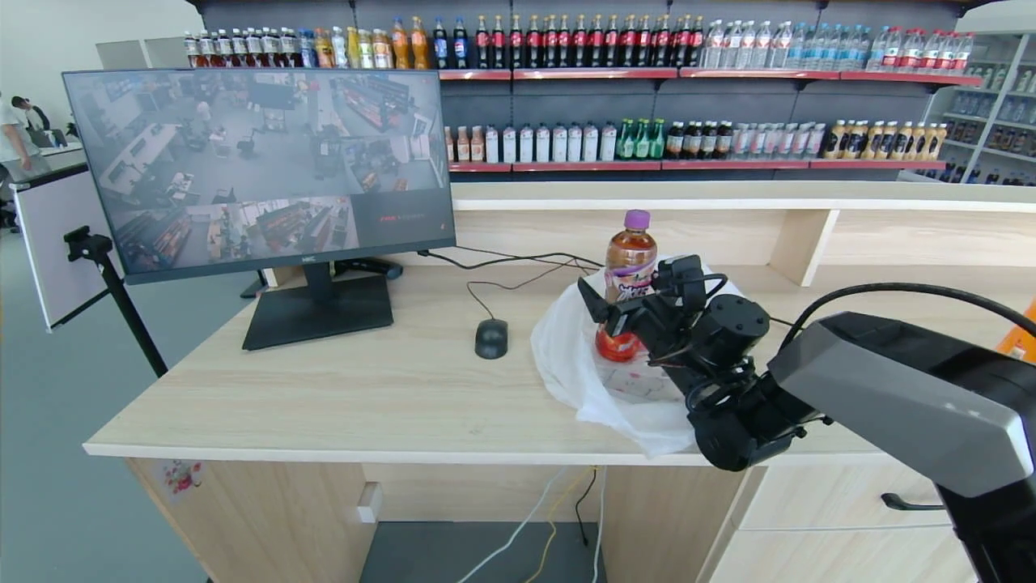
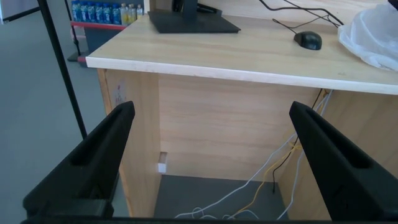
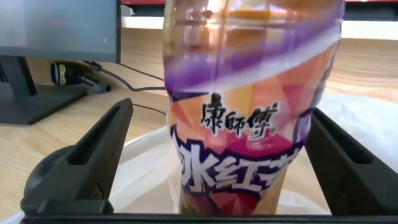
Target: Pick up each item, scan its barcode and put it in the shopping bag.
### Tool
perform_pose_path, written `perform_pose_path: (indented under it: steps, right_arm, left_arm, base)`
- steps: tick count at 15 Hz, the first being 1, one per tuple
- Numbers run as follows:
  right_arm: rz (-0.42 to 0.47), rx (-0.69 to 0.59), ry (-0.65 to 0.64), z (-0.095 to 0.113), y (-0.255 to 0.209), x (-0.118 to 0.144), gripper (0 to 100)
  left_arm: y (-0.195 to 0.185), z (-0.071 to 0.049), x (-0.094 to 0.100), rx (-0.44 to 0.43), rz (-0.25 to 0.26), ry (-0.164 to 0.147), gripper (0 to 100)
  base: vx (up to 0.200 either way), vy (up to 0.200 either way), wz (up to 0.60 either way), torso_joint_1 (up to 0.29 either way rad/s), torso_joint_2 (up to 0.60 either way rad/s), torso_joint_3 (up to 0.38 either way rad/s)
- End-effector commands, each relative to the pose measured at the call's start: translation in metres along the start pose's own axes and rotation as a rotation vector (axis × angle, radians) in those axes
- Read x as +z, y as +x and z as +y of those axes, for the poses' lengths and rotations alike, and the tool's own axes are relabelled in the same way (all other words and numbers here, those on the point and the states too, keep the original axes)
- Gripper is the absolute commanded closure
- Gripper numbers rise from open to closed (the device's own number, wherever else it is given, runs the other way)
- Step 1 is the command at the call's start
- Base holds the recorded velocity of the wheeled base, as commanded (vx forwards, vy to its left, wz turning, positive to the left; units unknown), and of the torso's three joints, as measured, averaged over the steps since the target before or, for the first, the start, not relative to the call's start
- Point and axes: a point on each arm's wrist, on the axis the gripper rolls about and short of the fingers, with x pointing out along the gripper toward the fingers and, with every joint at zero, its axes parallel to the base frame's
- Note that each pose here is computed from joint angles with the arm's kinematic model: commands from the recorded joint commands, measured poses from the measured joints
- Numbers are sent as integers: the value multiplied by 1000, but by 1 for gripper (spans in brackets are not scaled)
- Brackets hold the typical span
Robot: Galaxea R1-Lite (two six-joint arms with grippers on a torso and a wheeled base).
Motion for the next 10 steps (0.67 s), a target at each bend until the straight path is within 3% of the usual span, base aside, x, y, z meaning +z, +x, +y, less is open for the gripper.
perform_pose_path:
  steps: [1,6,10]
  right_arm:
    - [-26,0,-1,0,-2,18,0]
    - [24,0,-26,0,-36,53,0]
    - [135,-2,-26,0,-97,81,0]
  left_arm:
    - [0,0,0,2,-1,-1,0]
    - [0,0,0,2,2,2,0]
    - [0,0,0,2,4,1,0]
  base:
    - [0,0,0,0,0,0]
    - [0,0,0,0,0,0]
    - [0,0,0,0,0,0]
